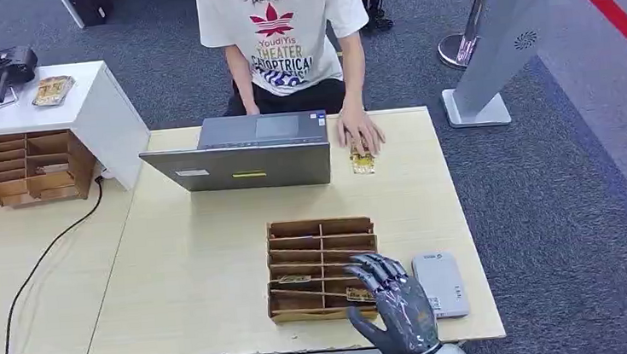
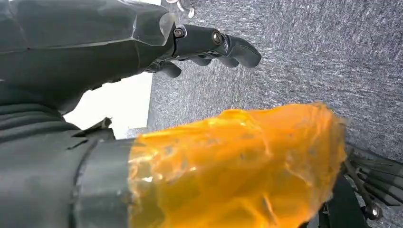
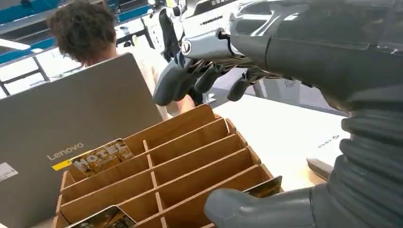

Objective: Pass the card to the sensor for recognition and then transmit it.

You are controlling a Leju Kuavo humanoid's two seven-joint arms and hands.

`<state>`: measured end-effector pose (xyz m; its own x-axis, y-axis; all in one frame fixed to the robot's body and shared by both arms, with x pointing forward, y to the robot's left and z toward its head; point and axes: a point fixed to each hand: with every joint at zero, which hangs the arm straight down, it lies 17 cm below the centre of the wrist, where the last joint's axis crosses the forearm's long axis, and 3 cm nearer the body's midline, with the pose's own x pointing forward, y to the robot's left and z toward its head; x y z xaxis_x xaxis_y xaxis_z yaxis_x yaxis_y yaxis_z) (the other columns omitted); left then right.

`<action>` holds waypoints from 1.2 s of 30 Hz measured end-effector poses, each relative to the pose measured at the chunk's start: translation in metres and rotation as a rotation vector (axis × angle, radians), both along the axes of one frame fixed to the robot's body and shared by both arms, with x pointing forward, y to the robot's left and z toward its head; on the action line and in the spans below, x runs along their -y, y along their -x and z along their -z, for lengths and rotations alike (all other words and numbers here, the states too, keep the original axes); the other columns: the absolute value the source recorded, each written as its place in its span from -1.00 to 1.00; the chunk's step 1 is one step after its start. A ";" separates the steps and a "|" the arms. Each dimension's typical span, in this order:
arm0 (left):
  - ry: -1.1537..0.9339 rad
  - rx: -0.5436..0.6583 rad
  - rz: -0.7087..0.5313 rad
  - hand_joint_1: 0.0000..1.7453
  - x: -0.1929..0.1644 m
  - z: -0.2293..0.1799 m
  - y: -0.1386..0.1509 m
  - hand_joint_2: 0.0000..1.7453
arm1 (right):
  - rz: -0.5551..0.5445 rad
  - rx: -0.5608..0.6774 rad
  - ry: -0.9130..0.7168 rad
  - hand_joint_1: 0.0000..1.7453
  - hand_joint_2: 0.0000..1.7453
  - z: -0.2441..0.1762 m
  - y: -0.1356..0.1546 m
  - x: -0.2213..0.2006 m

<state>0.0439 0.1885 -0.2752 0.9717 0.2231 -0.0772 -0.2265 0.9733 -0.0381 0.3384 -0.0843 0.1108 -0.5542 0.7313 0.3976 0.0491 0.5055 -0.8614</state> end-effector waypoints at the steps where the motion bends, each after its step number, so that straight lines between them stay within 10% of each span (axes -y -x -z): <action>1: 0.000 0.000 0.000 -1.00 0.000 0.000 0.000 -1.00 | -0.001 -0.002 0.000 -0.38 1.00 0.000 0.000 0.000; 36: -0.001 0.001 0.014 -1.00 0.000 0.000 0.000 -1.00 | -0.012 -0.043 0.084 -0.18 1.00 0.030 0.000 0.004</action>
<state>0.0436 0.1890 -0.2752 0.9748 0.2095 -0.0762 -0.2127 0.9764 -0.0372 0.3381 -0.0884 0.0812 -0.5469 0.7567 0.3583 0.0059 0.4314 -0.9021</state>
